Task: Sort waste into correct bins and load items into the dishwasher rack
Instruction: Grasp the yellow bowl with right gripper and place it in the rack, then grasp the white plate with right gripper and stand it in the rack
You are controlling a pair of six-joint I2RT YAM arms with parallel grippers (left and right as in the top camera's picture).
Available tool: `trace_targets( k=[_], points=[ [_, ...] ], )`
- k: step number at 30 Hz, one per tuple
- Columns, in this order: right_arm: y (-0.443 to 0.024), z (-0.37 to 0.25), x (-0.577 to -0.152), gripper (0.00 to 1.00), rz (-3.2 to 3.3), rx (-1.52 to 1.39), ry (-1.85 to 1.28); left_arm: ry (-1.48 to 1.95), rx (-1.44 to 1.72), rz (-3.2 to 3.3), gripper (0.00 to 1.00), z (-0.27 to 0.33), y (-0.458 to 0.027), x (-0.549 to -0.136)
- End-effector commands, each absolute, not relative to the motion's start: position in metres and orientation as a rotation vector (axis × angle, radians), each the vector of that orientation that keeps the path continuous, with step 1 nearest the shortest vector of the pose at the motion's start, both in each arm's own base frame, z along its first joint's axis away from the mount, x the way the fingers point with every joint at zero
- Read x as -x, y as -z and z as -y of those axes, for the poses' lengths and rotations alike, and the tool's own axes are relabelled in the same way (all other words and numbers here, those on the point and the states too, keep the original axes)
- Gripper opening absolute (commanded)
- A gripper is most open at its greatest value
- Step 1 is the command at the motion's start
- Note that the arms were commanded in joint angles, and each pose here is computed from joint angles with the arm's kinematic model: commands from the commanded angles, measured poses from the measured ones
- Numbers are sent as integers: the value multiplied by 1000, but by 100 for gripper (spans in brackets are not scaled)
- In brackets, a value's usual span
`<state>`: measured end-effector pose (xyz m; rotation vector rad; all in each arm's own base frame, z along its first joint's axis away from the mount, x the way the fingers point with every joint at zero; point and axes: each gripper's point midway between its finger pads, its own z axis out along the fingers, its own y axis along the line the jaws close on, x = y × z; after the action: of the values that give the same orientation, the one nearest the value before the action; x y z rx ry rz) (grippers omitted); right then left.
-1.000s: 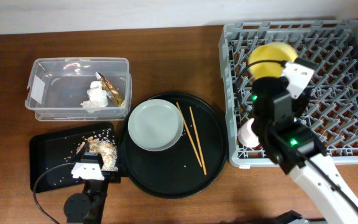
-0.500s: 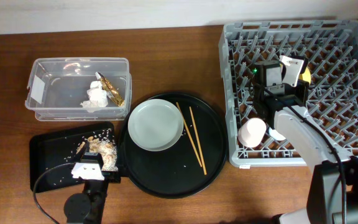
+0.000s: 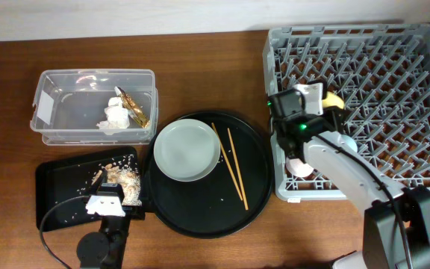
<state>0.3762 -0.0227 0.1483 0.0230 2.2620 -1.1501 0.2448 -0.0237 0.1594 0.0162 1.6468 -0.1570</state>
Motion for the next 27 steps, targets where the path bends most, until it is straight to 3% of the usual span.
trace_targets(
  k=[1, 4, 8, 12, 17, 18, 19, 20, 21, 25, 27],
  points=[
    [-189, -24, -386, 50, -2260, 43, 907, 150, -33, -1644, 99, 24, -158, -245],
    [-200, -92, -375, 52, -2430, 151, 443, 150, -33, -1644, 99, 24, -158, -245],
    [-183, -239, -297, 57, -2698, 455, -502, 150, -33, -1644, 99, 24, -158, -245],
    [-93, -281, -255, 59, -2945, 146, -524, 150, -33, -1645, 99, 24, -158, -245],
    [-7, -287, -286, 61, -2986, -105, -454, 150, -33, -1644, 99, 24, -158, -245],
    [5, -286, -285, 57, -3013, -113, -449, 150, -33, -1644, 100, 24, -158, -245],
    [12, -285, -282, 47, -3035, -116, -439, 150, -33, -1644, 99, 24, -158, -245],
    [13, -283, -278, 18, -3050, -118, -426, 150, -33, -1644, 99, 24, -158, -245],
    [10, -281, -276, 4, -3058, -117, -419, 150, -33, -1644, 99, 24, -158, -245],
    [-39, -273, -293, 4, -2905, -32, -404, 150, -33, -1644, 99, 24, -158, -245],
    [-107, -251, -314, 4, -2681, 68, -332, 150, -33, -1645, 99, 24, -158, -245]
  ],
)
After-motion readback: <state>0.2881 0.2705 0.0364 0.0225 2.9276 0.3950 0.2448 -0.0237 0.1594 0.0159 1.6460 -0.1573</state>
